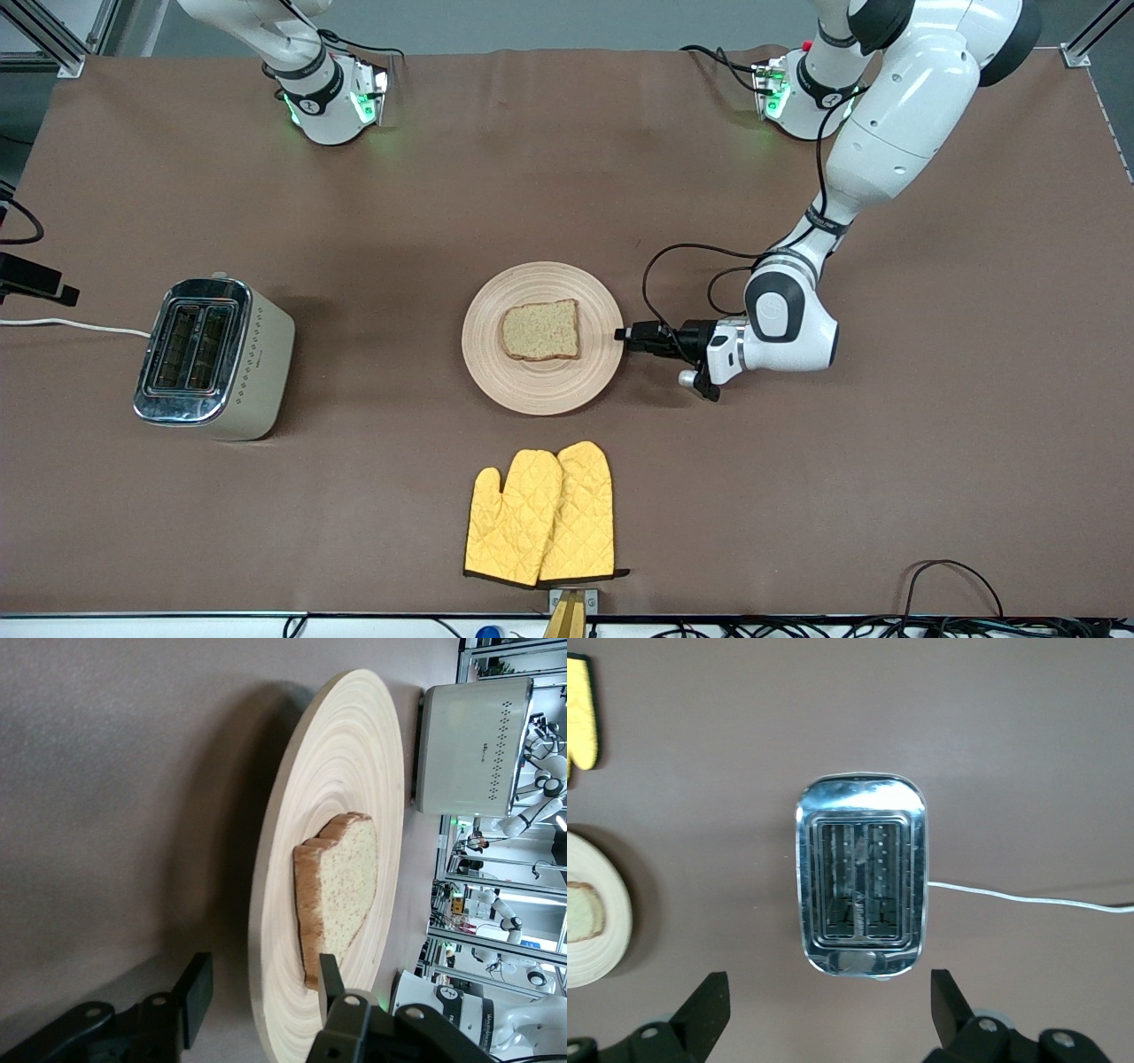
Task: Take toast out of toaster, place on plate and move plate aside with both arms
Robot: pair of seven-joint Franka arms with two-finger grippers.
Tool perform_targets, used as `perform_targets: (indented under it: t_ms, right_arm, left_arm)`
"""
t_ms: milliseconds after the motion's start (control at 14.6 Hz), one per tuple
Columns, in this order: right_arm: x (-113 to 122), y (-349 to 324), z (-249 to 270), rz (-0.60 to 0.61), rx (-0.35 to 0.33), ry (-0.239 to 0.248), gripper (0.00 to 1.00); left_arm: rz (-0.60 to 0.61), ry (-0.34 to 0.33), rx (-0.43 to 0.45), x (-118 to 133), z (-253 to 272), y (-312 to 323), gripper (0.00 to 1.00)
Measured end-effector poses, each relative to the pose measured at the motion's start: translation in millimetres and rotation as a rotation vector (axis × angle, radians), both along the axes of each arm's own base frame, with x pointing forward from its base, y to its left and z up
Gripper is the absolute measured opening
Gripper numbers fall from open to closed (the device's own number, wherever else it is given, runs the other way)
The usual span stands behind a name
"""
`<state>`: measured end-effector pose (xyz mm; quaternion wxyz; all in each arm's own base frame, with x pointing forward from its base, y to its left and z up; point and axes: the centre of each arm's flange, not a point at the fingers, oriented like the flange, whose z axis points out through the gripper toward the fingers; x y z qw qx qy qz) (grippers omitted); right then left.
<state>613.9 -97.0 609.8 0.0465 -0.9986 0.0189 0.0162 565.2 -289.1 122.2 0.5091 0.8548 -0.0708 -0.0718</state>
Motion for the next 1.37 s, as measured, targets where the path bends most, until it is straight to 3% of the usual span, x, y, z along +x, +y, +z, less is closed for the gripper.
perform_targets:
  t_ms: [343, 549, 824, 1167, 1373]
  right_arm:
    - [-19, 37, 31, 0.026, -0.031, -0.019, 1.00]
    - [-31, 39, 27, 0.026, -0.051, -0.036, 1.00]
    - [-50, 37, 16, 0.023, -0.056, -0.045, 1.00]
    - [-53, 52, 17, 0.047, -0.090, -0.053, 1.00]
    - [-53, 53, 17, 0.036, -0.095, -0.048, 1.00]
  left_arm:
    - [-0.003, 0.016, 0.002, -4, -12, 0, 0.43]
    - [-0.002, 0.017, 0.000, -5, -12, -2, 0.39]
    - [-0.002, 0.016, -0.005, -5, -10, -6, 0.24]
    - [-0.004, 0.011, -0.009, -4, -8, -11, 0.09]
    - [-0.001, -0.001, -0.010, 0, -4, -12, 0.09]
